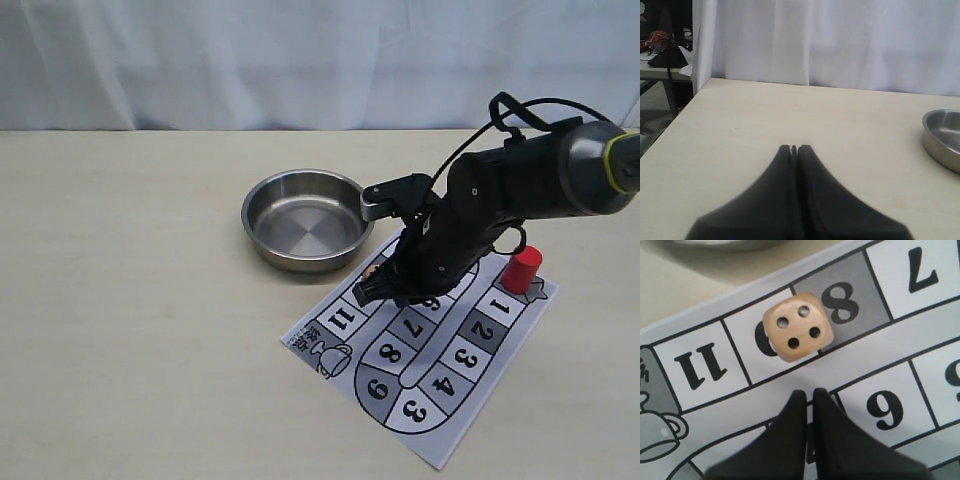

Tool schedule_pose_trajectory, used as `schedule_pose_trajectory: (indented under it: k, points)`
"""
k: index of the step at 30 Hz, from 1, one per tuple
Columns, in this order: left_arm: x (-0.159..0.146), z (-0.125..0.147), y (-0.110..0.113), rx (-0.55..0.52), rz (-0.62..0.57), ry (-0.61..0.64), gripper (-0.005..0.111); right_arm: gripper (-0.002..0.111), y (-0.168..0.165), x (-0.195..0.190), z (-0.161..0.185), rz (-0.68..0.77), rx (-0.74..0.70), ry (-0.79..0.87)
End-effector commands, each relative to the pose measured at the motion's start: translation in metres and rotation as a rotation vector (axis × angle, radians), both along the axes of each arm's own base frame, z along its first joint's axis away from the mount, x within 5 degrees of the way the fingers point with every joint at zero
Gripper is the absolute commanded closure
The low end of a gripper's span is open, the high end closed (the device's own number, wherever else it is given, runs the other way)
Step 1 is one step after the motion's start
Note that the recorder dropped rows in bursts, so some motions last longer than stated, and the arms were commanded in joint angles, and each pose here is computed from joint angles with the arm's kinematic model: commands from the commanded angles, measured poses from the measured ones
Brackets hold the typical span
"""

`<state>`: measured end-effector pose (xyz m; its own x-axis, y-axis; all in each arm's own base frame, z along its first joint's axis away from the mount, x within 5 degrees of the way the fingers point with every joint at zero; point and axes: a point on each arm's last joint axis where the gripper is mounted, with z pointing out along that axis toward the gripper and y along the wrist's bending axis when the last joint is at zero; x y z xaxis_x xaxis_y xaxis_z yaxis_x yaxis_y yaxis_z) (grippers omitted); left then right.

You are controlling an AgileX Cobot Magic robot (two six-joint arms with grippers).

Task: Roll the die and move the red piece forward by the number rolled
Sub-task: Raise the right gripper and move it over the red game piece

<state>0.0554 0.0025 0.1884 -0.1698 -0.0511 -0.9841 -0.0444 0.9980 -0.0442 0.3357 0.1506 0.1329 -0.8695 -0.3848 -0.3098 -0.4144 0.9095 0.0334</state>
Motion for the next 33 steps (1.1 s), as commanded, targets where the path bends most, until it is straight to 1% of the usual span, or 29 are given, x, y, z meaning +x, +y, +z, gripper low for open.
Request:
schedule_pose_trajectory:
  k: [1,6,9,11,14,17,22,24,27,33]
  points:
    - [0.0,0.003,0.0,-0.008,0.0,-0.018,0.107,0.104,0.0,-0.003,0.015,0.013,-0.001,-0.014]
    - [0.0,0.003,0.0,-0.008,0.0,-0.018,0.107,0.104,-0.002,-0.007,0.048,0.02,0.022,-0.091]
    - [0.0,0.003,0.0,-0.008,0.0,-0.018,0.107,0.104,-0.007,-0.009,0.067,0.015,0.002,-0.153]
    - [0.0,0.003,0.0,-0.008,0.0,-0.018,0.107,0.101,-0.015,-0.008,0.077,-0.023,-0.02,-0.194]
    - [0.0,0.003,0.0,-0.008,0.0,-0.018,0.107,0.092,-0.031,-0.003,0.085,-0.096,-0.031,-0.225]
    - [0.0,0.003,0.0,-0.008,0.0,-0.018,0.107,0.081,-0.052,0.002,0.086,-0.16,-0.039,-0.22]
    - [0.0,0.003,0.0,-0.004,0.0,-0.018,0.107,0.057,-0.083,0.01,0.086,-0.253,-0.046,-0.22]
    - [0.0,0.003,0.0,-0.004,0.0,-0.018,0.107,0.049,-0.091,0.012,0.086,-0.278,-0.046,-0.228]
    - [0.0,0.003,0.0,-0.006,0.0,-0.018,0.107,0.044,-0.101,0.014,0.087,-0.299,-0.052,-0.235]
    - [0.0,0.003,0.0,-0.006,0.0,-0.018,0.107,0.043,-0.114,0.016,0.085,-0.339,-0.056,-0.228]
